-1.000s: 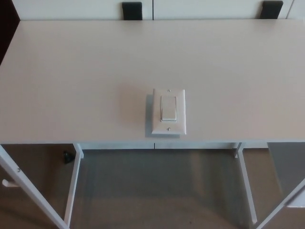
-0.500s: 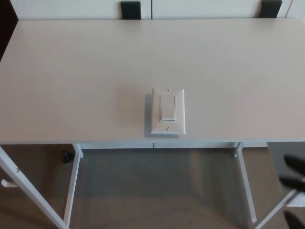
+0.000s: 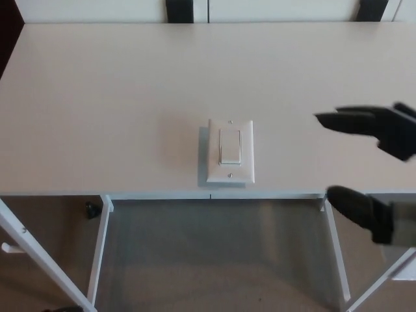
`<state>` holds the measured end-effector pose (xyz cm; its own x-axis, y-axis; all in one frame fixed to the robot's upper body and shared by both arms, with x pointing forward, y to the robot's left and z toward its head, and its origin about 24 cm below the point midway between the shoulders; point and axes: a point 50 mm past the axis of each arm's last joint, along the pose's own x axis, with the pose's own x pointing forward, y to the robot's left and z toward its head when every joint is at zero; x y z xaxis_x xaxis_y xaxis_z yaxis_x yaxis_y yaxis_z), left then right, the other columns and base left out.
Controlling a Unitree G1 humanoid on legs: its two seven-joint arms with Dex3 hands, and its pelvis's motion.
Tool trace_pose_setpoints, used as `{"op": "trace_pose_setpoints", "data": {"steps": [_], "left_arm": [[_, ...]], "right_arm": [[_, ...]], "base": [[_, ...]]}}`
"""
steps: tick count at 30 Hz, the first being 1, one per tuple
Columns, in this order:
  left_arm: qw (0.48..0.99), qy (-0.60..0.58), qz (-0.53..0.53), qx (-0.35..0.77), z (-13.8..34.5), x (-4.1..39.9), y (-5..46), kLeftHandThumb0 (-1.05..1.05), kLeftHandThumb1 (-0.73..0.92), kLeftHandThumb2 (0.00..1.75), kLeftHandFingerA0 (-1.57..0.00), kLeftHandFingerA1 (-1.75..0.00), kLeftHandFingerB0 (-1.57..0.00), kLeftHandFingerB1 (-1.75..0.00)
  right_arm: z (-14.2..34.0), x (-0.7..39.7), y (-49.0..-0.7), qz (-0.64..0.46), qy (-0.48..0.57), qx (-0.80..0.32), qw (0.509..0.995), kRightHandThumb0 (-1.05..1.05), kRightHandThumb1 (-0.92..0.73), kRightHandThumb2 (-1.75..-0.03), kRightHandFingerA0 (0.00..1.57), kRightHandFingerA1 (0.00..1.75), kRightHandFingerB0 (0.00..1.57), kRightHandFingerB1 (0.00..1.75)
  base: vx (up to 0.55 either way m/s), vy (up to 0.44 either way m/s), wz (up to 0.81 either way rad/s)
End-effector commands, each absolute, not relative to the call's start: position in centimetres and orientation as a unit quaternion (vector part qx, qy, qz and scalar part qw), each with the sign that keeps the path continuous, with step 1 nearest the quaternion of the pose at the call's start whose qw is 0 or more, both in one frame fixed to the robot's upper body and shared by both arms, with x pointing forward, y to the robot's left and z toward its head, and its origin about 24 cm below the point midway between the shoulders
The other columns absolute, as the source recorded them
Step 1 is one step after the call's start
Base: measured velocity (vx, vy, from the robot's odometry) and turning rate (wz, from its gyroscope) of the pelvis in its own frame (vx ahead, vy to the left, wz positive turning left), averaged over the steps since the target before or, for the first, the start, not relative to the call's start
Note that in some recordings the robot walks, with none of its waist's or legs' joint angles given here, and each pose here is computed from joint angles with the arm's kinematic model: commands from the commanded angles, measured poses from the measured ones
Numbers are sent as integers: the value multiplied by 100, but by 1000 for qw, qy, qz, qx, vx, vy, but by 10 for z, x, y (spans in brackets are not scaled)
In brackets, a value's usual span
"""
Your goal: The robot walk towards a table in front and then clicks the light switch button using the right hand's index finger
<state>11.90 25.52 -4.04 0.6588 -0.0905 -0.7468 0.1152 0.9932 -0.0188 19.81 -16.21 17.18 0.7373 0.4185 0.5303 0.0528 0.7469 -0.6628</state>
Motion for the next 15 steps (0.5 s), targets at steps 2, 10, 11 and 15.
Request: {"op": "trace_pose_setpoints", "data": {"steps": [2,10,11,15], "left_arm": [[910,406,-62,50,-33,125,260,-11,56,94,-25,-54,-14,-49],[912,400,-71,56,-32,132,258,-15,76,63,-34,-45,-21,-37],[912,399,-74,55,-31,132,258,-15,76,63,-34,-45,-21,-37],[913,397,-75,64,-31,134,258,-12,56,94,-28,-56,-13,-49]], "right_arm": [[168,270,-128,123,-276,-667,681,-75,-47,-84,26,48,37,47],[150,294,-108,140,-205,-702,668,-89,-53,-87,5,33,21,41],[146,297,-106,147,-191,-705,667,-89,-53,-87,5,33,21,41],[134,305,-97,148,-172,-714,663,-90,-54,-91,3,32,23,43]], "base": [[0,0,0],[0,0,0],[0,0,0],[0,0,0]]}}
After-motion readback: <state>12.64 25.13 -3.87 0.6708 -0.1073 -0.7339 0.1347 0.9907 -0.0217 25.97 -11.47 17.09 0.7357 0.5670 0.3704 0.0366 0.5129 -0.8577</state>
